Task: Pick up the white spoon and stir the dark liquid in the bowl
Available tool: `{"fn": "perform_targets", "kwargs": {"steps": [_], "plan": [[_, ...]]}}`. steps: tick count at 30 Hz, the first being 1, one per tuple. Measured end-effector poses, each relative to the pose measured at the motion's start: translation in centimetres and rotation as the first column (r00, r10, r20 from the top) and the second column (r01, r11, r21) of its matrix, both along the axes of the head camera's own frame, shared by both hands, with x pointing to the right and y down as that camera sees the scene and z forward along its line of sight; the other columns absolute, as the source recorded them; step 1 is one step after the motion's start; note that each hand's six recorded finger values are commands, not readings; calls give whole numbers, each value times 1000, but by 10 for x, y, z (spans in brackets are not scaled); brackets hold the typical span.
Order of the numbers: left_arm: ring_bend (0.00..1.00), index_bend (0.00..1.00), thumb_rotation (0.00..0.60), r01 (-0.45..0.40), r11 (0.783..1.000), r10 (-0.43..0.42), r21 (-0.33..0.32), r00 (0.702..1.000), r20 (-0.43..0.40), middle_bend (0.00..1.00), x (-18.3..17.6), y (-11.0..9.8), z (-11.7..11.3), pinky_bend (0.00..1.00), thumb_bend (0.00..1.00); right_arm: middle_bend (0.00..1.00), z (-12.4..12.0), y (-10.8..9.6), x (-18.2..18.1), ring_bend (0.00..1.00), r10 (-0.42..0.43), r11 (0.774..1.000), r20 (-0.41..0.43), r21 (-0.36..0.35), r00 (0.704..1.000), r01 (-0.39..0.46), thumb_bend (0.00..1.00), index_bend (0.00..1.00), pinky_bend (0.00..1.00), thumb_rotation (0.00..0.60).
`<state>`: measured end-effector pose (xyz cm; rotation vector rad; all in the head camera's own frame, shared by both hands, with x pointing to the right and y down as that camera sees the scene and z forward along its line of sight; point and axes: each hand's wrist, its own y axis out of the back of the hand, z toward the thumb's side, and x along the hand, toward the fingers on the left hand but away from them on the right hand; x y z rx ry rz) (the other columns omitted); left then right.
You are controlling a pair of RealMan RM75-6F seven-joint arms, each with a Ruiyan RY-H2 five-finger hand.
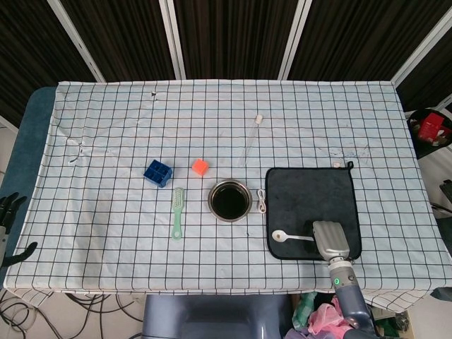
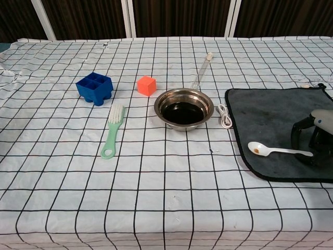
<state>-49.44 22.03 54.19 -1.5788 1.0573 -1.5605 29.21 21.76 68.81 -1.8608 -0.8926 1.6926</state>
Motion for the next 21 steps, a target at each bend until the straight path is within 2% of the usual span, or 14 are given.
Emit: {"fn": "perform_targets", "kwargs": {"steps": [7, 11, 17, 21], "plan": [[0, 86, 600, 1, 1000, 0, -6, 1000, 3, 26, 0, -1, 2, 0, 222, 1000, 0, -3, 0, 1000, 1, 1000, 5, -1, 1000, -1, 396, 613, 1000, 600], [0, 87, 600, 4, 1000, -4, -4, 1000, 3, 26, -1, -1, 1, 0, 223, 1000, -7, -12, 4, 1000, 10, 1000, 10, 25, 1000, -11, 397, 613, 1000, 600], [0, 87, 600, 10, 1000, -10, 3, 1000, -1, 26, -2, -1, -1, 0, 222, 1000, -34, -42, 18, 1000, 6, 993, -5, 119, 1000, -5, 397, 613, 1000, 600], [0, 87, 600, 5, 1000, -5, 10, 1000, -6, 26, -1, -2, -2, 0, 223, 1000, -61, -72, 25, 1000, -57, 973, -67, 220, 996, 70, 396, 615, 1000, 600]]}}
